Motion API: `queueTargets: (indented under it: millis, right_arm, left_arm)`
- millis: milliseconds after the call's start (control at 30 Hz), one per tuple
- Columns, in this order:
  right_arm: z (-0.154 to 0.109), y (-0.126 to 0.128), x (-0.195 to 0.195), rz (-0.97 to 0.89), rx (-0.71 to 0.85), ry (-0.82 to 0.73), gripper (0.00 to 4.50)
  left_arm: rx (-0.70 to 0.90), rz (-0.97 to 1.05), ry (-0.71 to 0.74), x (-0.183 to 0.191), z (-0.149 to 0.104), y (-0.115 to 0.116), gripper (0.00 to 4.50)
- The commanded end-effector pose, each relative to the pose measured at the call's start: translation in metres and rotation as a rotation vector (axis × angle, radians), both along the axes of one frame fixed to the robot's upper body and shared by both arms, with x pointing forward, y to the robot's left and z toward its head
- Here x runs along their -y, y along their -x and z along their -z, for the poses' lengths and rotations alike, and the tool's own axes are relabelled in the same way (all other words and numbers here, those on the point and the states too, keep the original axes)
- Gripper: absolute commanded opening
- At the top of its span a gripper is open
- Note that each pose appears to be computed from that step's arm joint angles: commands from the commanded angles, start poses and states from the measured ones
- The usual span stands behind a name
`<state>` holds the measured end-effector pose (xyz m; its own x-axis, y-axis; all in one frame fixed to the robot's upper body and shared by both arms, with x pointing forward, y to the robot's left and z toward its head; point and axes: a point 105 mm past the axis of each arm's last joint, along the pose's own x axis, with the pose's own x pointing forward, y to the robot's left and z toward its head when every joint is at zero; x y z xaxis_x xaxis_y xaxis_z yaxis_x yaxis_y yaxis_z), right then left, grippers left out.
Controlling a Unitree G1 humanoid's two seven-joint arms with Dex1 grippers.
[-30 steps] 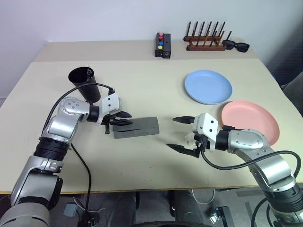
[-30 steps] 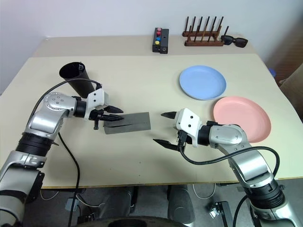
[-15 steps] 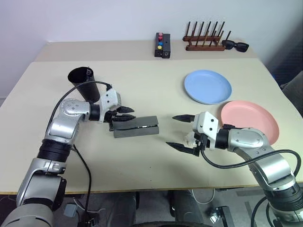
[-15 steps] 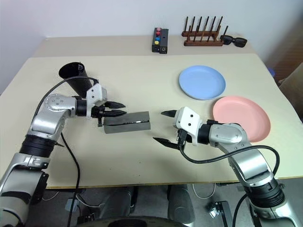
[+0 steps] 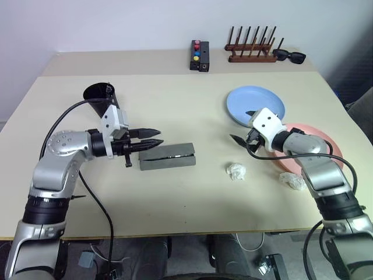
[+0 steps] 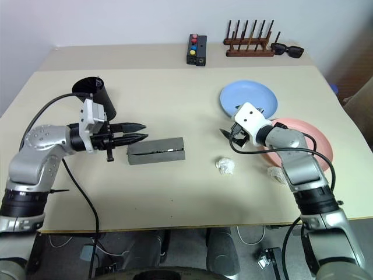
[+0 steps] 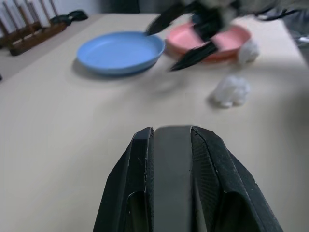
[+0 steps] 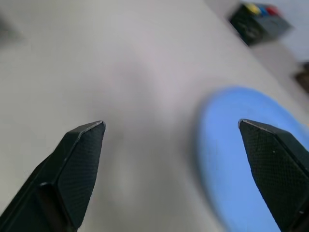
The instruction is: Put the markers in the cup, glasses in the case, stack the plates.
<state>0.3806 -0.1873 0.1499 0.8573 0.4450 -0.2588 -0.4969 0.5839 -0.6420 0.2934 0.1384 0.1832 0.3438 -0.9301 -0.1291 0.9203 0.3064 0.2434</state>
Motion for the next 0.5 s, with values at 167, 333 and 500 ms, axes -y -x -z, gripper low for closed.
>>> queueTargets:
  millis: [167,333,500]
  right_arm:
    - [0.016,-0.033,0.022,0.099,0.023,0.119,4.50]
    - [0.027,-0.041,0.031,0.125,0.018,0.158,3.18]
    - [0.025,-0.040,0.030,0.101,0.038,0.163,0.61]
  left_arm:
    - [-0.037,0.000,0.095,0.013,0.003,0.024,1.19]
    - [-0.063,-0.017,0.155,0.018,0.003,0.028,1.16]
    - [-0.064,-0.030,0.161,0.018,0.004,0.026,1.16]
